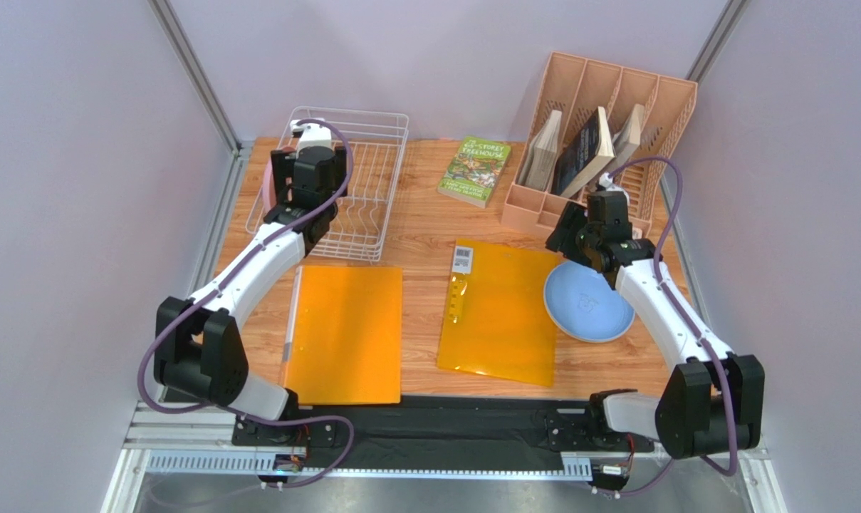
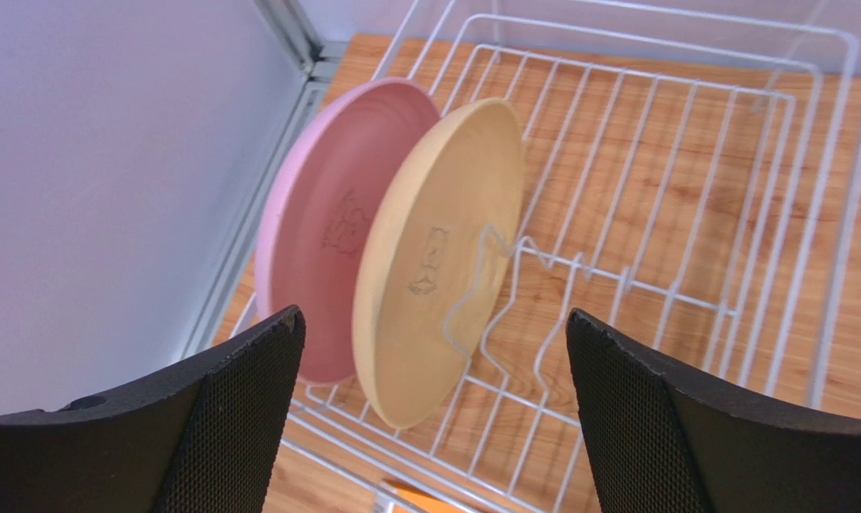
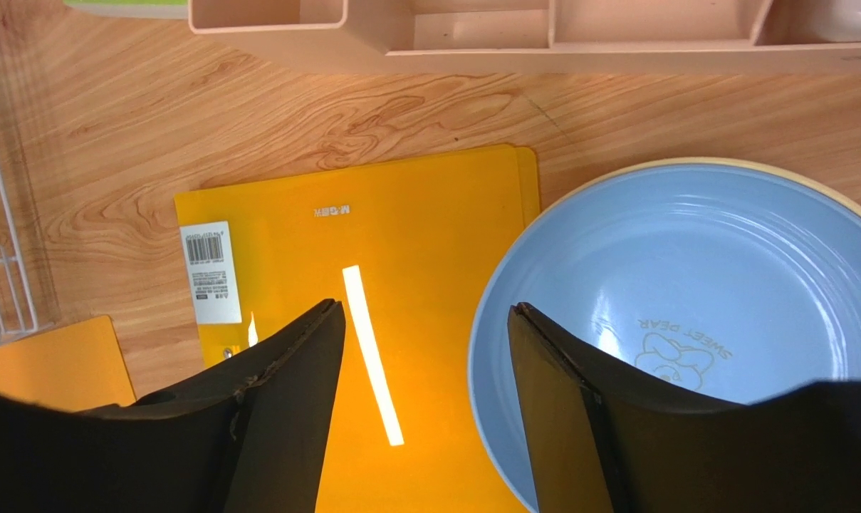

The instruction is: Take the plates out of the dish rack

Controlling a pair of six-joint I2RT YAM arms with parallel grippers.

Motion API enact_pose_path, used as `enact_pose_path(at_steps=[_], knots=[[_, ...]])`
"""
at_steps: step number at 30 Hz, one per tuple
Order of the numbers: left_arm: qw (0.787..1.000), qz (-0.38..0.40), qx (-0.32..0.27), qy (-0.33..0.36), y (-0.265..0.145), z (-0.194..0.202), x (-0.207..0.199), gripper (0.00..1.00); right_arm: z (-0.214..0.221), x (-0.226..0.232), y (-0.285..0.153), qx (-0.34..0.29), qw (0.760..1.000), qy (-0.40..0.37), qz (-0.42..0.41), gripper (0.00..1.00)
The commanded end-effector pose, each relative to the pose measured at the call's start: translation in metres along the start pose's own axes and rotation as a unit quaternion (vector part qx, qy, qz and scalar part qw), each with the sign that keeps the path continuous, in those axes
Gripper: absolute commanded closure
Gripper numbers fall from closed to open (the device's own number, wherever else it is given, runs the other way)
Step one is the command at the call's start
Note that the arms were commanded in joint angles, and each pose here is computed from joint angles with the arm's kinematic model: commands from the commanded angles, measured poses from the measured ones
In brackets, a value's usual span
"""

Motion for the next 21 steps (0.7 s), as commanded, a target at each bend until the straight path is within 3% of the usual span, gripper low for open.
enact_pose_path(at_steps=[1,7,12,16,18,21], knots=[[0.999,-0.049,-0.007,0.014,0.018,-0.006,0.010,0.05,-0.024,0.019,-0.002,-0.031,0.997,-0.022,-0.061,0.37],[0.997,-0.066,0.025,0.021,0.042,0.012,0.011,0.08,-0.028,0.023,0.006,-0.022,0.997,-0.029,-0.073,0.37],[0.996,-0.074,0.041,0.019,0.056,0.024,0.008,0.17,-0.030,0.027,0.012,-0.009,0.996,-0.029,-0.085,0.37],[0.997,-0.069,0.043,0.016,0.060,0.028,0.004,0.33,-0.028,0.027,0.015,-0.004,0.996,-0.027,-0.085,0.37],[0.997,-0.069,0.044,0.013,0.062,0.029,0.003,0.50,-0.026,0.026,0.017,-0.001,0.996,-0.027,-0.082,0.37],[0.998,-0.056,0.040,0.009,0.062,0.030,0.001,0.64,-0.025,0.024,0.018,0.001,0.997,-0.027,-0.078,0.37]])
Point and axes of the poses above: each gripper's point midway between its finger pads, its own y axis out along the fingers, its own x axis along the line the jaws close on, z = x × y, the point moved 10 cm from there along -y, back along the fingers, and after that the axes turned 4 degrees about -y, right-handed, at the moved point
